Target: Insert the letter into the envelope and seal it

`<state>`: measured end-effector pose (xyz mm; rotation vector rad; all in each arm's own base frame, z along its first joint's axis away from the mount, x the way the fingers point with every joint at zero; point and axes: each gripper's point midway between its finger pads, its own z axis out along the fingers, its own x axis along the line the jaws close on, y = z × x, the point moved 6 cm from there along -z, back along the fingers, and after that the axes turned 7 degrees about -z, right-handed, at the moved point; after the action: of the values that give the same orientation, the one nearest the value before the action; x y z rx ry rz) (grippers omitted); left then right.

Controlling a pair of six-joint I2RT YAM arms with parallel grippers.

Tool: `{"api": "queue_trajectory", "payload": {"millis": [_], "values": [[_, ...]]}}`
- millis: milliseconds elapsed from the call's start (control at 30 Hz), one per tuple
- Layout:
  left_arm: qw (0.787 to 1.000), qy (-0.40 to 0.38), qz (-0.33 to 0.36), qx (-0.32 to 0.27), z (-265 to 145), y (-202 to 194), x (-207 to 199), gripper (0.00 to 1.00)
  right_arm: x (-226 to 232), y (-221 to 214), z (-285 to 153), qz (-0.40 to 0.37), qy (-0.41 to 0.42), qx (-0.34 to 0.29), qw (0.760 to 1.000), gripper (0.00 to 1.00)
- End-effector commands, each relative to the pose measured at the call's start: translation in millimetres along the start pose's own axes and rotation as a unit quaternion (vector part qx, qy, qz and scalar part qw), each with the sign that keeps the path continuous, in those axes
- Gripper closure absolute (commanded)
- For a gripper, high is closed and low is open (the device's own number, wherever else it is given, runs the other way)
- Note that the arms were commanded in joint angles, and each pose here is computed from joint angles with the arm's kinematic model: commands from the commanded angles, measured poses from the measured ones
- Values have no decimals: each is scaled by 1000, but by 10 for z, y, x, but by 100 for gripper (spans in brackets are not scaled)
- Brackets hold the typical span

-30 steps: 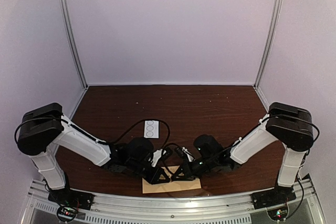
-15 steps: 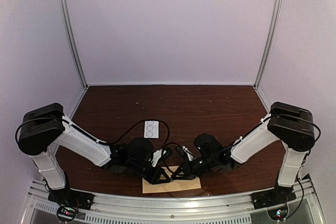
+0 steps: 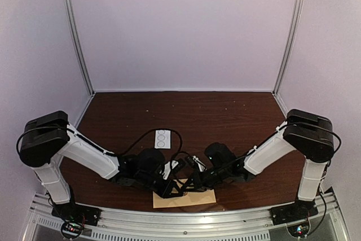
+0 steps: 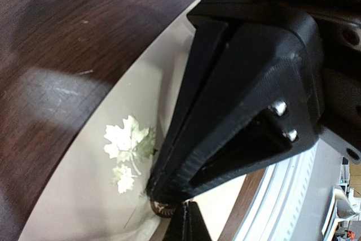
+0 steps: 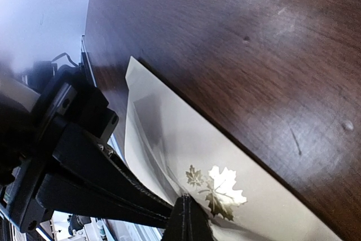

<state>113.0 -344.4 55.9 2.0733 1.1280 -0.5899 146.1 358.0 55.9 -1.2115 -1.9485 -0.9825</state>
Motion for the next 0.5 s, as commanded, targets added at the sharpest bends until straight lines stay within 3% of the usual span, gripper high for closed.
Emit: {"api": "queue_trajectory", "payload": {"millis": [0,467], "values": [[1000,26,-12,12,-6,-117,117,100,-117,15,-31,8,-28,-15,999,100],[1000,27,-13,10,-20,-125,121,100,-313,-149,-144,33,-64,-11,997,100]]}}
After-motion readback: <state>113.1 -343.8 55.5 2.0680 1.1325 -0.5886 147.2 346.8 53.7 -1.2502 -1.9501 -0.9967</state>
